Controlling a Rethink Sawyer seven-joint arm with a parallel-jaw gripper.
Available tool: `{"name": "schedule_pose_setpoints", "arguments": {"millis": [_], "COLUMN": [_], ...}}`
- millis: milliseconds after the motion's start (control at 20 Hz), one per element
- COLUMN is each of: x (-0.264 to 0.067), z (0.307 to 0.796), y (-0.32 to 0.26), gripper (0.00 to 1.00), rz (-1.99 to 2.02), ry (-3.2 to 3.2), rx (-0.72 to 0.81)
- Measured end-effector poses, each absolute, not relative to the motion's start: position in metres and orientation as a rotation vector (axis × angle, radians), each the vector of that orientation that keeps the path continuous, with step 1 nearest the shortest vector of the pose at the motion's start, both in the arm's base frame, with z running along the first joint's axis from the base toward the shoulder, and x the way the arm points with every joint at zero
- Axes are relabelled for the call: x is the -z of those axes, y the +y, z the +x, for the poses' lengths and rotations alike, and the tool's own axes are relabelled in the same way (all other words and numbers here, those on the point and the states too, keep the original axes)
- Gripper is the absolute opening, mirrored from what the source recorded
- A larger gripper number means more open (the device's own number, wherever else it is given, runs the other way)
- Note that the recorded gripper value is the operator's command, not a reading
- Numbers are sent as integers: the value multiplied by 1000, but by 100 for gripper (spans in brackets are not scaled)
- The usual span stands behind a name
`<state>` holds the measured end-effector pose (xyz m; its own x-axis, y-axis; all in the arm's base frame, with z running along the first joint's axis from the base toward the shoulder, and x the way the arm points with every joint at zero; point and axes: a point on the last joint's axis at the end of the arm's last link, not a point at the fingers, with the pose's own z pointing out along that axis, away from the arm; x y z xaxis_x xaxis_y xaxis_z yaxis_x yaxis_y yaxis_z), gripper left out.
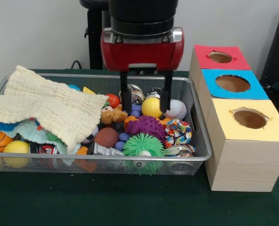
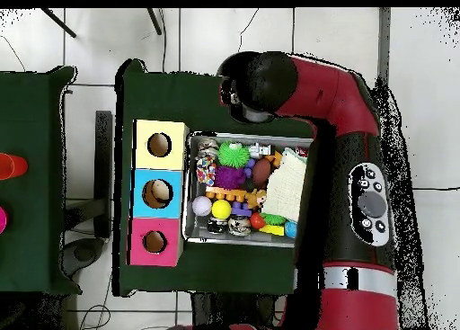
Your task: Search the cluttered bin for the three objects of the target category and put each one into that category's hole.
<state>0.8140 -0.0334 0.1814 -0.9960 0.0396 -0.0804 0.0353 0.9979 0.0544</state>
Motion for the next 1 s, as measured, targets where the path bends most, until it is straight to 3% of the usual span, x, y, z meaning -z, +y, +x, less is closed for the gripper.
{"name": "schedule_pose_setpoints", "arguments": {"millis": [1000], "x": [-145], "z": [844], "y": [-110], "gripper": [100], "rz": [-177], "ry": [3047], "rx": [-137]}}
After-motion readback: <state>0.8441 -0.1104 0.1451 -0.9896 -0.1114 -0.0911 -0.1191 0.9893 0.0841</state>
